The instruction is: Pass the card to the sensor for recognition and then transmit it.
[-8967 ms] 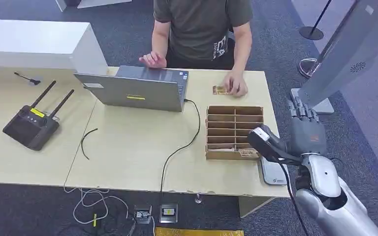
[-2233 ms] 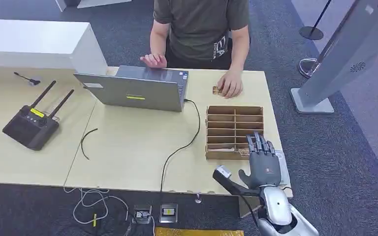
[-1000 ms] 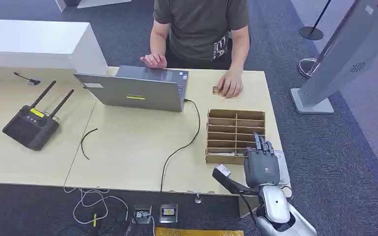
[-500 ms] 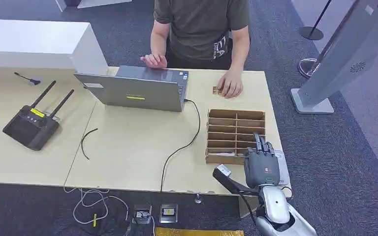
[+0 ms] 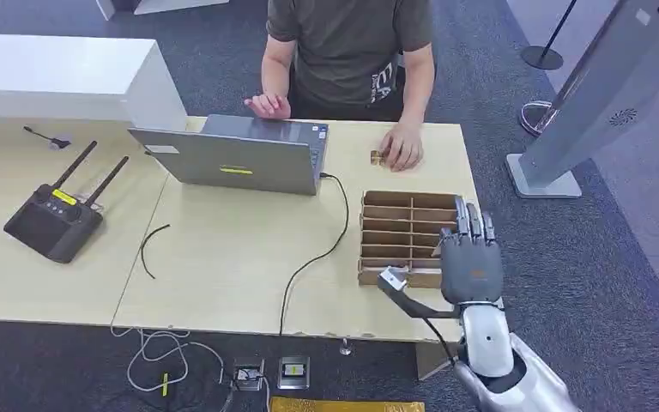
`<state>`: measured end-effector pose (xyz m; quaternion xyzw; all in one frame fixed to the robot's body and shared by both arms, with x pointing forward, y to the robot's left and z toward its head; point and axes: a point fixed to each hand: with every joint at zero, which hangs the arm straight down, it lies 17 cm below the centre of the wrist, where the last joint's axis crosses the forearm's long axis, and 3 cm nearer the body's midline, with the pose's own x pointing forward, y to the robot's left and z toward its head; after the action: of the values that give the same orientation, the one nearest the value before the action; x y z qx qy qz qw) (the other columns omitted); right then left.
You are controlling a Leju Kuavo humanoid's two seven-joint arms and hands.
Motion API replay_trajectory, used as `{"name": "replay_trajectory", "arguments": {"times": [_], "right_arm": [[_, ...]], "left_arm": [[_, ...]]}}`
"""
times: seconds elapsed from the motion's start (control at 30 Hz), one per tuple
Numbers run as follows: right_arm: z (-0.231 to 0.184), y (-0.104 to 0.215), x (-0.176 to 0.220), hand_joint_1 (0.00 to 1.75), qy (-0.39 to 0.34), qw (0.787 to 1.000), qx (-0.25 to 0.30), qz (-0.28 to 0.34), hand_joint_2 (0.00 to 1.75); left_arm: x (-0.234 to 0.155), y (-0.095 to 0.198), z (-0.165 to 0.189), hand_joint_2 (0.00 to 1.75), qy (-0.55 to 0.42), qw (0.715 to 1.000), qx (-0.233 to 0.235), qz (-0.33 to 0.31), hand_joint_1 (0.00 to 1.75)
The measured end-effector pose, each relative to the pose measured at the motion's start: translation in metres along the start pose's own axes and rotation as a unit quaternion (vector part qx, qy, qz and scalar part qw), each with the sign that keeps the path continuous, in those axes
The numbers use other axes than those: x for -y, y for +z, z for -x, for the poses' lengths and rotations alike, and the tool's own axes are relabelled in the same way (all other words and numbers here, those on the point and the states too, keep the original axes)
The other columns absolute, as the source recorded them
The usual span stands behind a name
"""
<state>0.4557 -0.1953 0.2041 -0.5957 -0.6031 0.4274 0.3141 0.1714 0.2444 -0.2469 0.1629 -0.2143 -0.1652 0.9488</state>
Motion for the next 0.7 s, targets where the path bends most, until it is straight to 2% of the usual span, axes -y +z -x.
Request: {"name": "replay_trajectory", "arguments": {"times": [0.13,0.3,0.53,0.7], "right_arm": [[0.004,-0.032,0.059,1.75,0.005,0.998,0.004,0.067,1.75],[0.001,-0.047,0.099,1.75,-0.014,0.993,0.014,0.114,1.75],[-0.002,-0.054,0.11,1.75,-0.047,0.99,0.019,0.128,1.75],[-0.006,-0.061,0.097,1.75,-0.08,0.991,0.019,0.11,1.75]], "left_arm": [[0.002,-0.001,-0.009,0.0,-0.009,1.0,0.01,0.009,0.0],[0.003,-0.002,-0.016,0.0,-0.013,1.0,0.014,0.012,0.0],[0.002,-0.002,-0.02,0.0,-0.016,1.0,0.018,0.011,0.0],[0.002,-0.002,-0.028,0.0,-0.022,0.999,0.026,0.01,0.0]]}}
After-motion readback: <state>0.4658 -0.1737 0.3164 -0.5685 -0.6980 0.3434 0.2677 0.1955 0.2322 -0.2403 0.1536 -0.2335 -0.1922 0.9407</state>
